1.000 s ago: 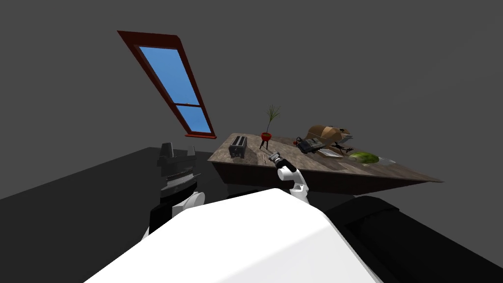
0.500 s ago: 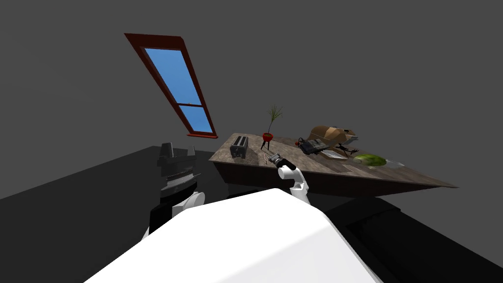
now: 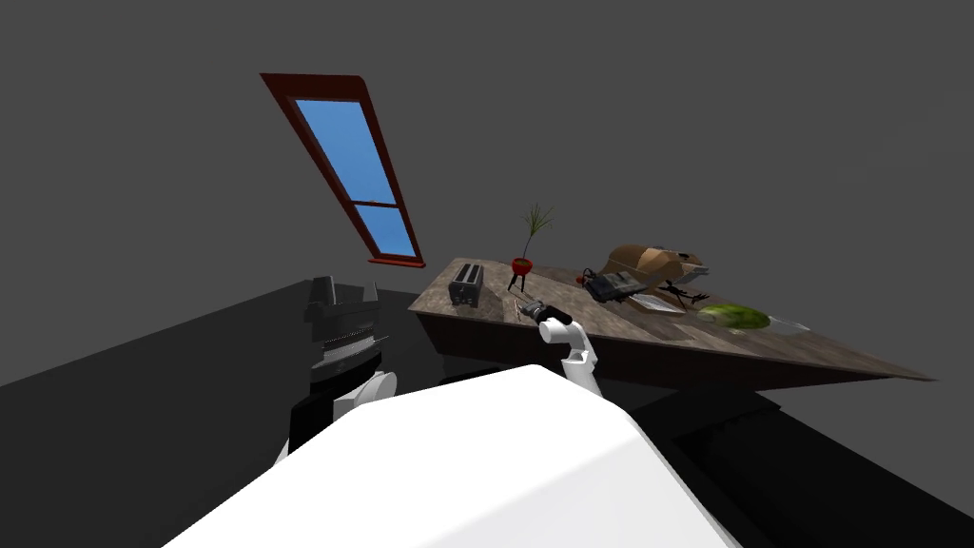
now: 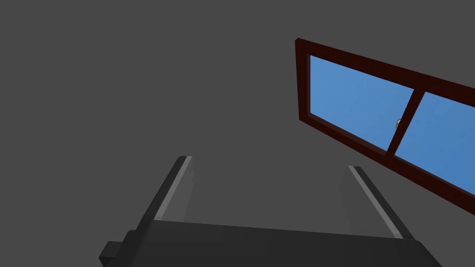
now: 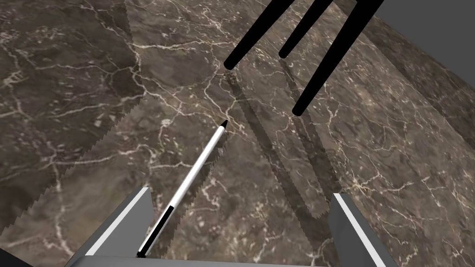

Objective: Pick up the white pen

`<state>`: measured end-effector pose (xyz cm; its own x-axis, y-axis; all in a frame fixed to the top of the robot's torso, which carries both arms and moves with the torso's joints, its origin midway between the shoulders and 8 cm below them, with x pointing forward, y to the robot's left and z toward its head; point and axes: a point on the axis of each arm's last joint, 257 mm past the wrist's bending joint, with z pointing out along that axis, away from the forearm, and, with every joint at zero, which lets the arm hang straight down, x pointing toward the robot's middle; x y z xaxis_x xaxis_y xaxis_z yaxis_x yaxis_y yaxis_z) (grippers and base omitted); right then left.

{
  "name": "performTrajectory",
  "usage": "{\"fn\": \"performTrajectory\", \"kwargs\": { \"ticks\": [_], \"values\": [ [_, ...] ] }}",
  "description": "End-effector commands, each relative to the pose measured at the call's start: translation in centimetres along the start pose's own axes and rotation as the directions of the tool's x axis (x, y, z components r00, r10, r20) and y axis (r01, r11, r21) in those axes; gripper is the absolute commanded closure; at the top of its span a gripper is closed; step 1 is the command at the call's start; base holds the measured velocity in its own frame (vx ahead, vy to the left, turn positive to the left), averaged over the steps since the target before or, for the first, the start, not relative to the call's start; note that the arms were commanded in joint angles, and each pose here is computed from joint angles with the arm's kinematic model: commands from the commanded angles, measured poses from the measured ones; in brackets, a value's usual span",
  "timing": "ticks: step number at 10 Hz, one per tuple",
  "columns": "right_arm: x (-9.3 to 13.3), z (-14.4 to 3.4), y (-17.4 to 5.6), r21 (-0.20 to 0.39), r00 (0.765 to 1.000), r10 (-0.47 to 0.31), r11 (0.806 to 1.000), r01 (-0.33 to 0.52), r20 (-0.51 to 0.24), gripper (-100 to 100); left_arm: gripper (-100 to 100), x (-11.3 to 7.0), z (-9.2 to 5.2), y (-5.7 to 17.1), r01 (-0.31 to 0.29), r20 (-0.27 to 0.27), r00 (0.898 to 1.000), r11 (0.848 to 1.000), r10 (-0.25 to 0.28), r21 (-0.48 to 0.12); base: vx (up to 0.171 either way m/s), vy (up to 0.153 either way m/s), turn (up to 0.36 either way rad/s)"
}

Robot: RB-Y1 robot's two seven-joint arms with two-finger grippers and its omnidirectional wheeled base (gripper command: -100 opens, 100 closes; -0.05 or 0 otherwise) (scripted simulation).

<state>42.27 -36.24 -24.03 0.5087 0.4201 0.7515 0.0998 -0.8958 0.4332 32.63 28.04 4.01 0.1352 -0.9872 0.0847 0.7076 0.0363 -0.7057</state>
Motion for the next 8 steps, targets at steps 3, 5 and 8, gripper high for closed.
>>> {"fn": "performTrajectory", "kwargs": {
  "ticks": [3, 5, 8],
  "values": [
    [-1.9, 0.0, -0.3, 0.027, 0.994, 0.076, 0.997, -0.078, 0.08, -100, 0, 0.0, 0.0, 0.0, 0.0, 0.0, 1.0, 1.0, 0.0, 0.0, 0.011, 0.007, 0.047],
    [-2.8, 0.2, -0.3, 0.032, 0.985, 0.126, 0.991, -0.131, 0.121, -100, 0, 0.0, 0.0, 0.0, 0.0, 0.0, 1.0, 1.0, 0.0, 0.0, 0.008, 0.007, 0.036],
    [-4.2, 0.2, -0.5, 0.039, 0.965, 0.184, 0.98, -0.194, 0.186, -100, 0, 0.0, 0.0, 0.0, 0.0, 0.0, 1.0, 1.0, 0.0, 0.0, 0.009, 0.007, 0.05]
  ]
}}
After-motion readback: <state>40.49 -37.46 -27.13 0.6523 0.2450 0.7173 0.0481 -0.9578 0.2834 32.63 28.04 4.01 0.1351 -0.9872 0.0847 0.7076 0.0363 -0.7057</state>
